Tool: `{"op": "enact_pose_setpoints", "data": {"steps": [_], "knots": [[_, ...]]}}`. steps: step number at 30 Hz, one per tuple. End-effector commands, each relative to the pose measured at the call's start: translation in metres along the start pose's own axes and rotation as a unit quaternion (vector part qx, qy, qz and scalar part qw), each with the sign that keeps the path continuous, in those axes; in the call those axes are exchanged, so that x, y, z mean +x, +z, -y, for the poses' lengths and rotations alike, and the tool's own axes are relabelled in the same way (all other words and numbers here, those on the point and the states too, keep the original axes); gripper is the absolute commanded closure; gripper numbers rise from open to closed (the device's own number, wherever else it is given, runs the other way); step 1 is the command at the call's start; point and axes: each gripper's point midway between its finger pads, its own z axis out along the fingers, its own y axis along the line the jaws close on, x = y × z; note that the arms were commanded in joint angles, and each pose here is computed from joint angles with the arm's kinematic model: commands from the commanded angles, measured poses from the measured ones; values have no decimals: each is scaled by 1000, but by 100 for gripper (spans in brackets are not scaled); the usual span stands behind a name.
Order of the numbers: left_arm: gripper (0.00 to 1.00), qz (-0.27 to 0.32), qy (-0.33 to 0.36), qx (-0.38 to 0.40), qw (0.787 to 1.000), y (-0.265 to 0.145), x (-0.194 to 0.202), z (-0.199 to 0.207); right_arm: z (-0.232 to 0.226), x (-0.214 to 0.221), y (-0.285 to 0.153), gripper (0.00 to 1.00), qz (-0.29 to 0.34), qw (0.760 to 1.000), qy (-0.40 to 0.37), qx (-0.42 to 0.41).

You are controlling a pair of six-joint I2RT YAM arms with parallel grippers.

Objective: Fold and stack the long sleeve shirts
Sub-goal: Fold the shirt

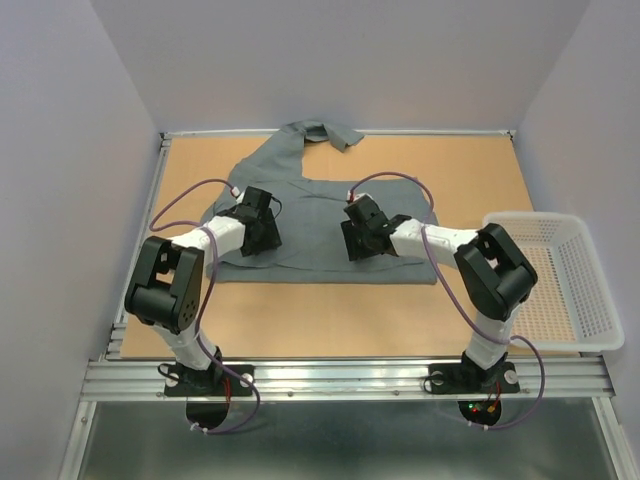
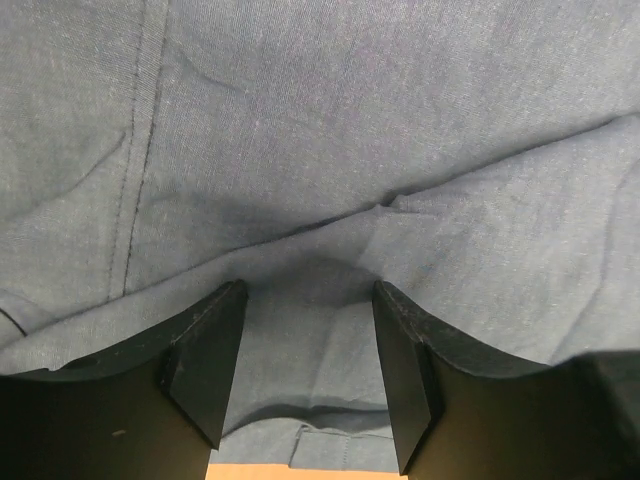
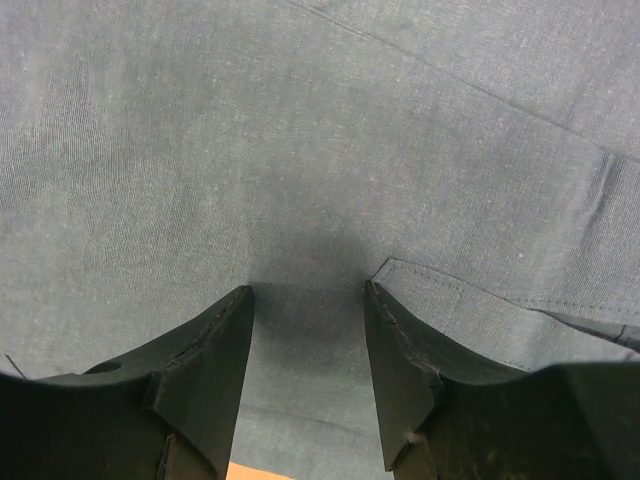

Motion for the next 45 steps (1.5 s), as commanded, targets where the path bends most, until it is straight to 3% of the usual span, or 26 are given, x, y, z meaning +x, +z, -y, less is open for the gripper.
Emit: {"op": "enact_pose_setpoints", "data": {"steps": [1, 6, 10, 13, 16, 18, 19, 21, 23, 28, 33, 38, 45], "knots": [[35, -79, 25, -39, 996, -13, 54, -33, 2, 71, -20, 46, -101, 994, -33, 16], [35, -141, 31, -47, 988, -33, 101, -57, -7, 132, -51, 45, -187, 982, -28, -13], [34, -138, 32, -32, 989, -56, 102, -57, -13, 138, -74, 45, -203, 978, -24, -46], [34, -88, 42, -20, 995, -76, 66, -48, -8, 112, -83, 45, -170, 984, -40, -31], [32, 15, 16, -3, 1000, -99, -27, -28, 4, 53, -86, 45, -123, 992, -18, -35], [32, 27, -24, -15, 999, -90, -64, -40, 35, 7, -84, 45, -83, 996, 31, -21], [32, 56, -37, -3, 998, -98, -98, -32, 67, -7, -78, 45, -70, 996, 52, 24], [31, 59, -51, -13, 997, -77, -122, -37, 89, -39, -79, 43, -35, 996, 64, 55], [31, 75, -44, 1, 996, -73, -154, -29, 106, -45, -67, 42, -43, 994, 87, 57], [31, 74, 34, -29, 996, -25, -186, -44, 160, -68, -55, 35, -14, 983, 166, 73], [32, 75, 110, 56, 990, 1, -188, -22, 163, -69, -43, 22, -17, 979, 195, 56], [31, 73, 173, 67, 980, 17, -176, -34, 154, -63, -39, 21, -21, 980, 198, 31], [31, 47, 188, 126, 973, 37, -167, -39, 153, -60, -36, 21, -15, 980, 195, 23]]}}
